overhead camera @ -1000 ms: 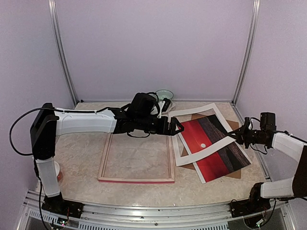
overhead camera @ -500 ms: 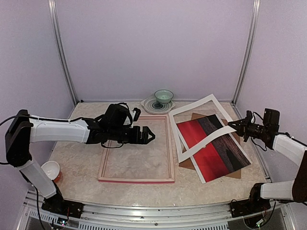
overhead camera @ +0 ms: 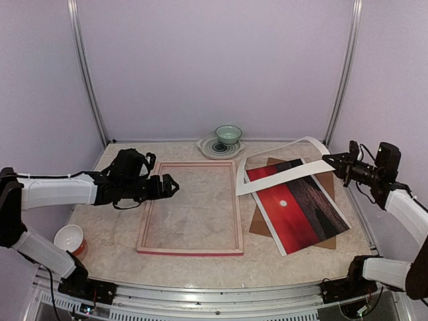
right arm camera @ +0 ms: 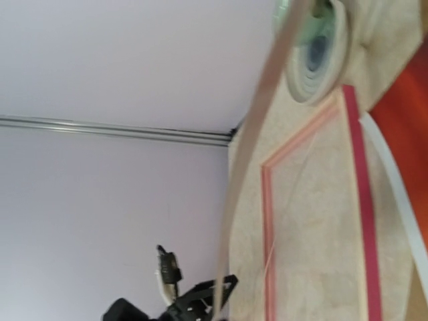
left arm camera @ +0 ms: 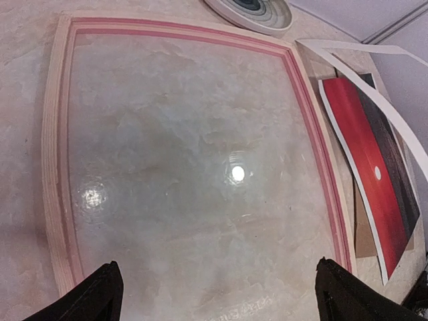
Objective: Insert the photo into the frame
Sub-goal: Place the mat board on the glass panel.
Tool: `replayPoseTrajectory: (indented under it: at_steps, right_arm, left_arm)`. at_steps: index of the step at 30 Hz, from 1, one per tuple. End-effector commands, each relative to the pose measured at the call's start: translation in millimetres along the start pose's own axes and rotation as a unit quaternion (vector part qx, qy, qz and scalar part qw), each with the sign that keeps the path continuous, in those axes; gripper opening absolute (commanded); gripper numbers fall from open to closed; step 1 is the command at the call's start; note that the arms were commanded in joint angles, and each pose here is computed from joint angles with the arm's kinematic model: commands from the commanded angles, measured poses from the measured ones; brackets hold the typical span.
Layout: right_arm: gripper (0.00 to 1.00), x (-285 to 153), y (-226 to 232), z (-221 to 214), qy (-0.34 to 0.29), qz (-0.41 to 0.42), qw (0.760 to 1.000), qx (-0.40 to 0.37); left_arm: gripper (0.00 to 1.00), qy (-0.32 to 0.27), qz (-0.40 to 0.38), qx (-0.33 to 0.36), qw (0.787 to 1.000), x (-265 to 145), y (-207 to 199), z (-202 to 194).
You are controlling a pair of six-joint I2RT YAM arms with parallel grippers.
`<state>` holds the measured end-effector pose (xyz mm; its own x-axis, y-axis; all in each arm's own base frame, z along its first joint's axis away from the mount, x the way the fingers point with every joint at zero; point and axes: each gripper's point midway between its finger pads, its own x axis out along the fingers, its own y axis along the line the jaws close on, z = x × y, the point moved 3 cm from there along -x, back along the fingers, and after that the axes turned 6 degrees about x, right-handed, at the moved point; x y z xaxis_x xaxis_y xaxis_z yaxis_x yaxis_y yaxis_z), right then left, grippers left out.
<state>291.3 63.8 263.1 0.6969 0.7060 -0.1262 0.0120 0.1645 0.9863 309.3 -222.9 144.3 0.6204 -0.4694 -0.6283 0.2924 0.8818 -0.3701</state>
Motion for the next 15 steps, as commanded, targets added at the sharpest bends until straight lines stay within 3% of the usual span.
replayPoseTrajectory:
  at_steps: [1,8,15]
  right_arm:
    - [0.00,-7,31,2,-0.008,0.037,0.999,-0.026]
    - [0.00,-1,51,-6,-0.006,0.062,0.997,-0.039]
    - [0.00,26,74,-39,0.047,0.099,0.992,-0.063]
  left_arm:
    - [0.99,-0.005,0.041,-0.034,0.999,-7,35,-5]
    - [0.99,-0.004,0.071,-0.072,0.995,-10,67,-17]
    - [0.99,0.001,0.080,-0.089,0.993,-5,77,-25]
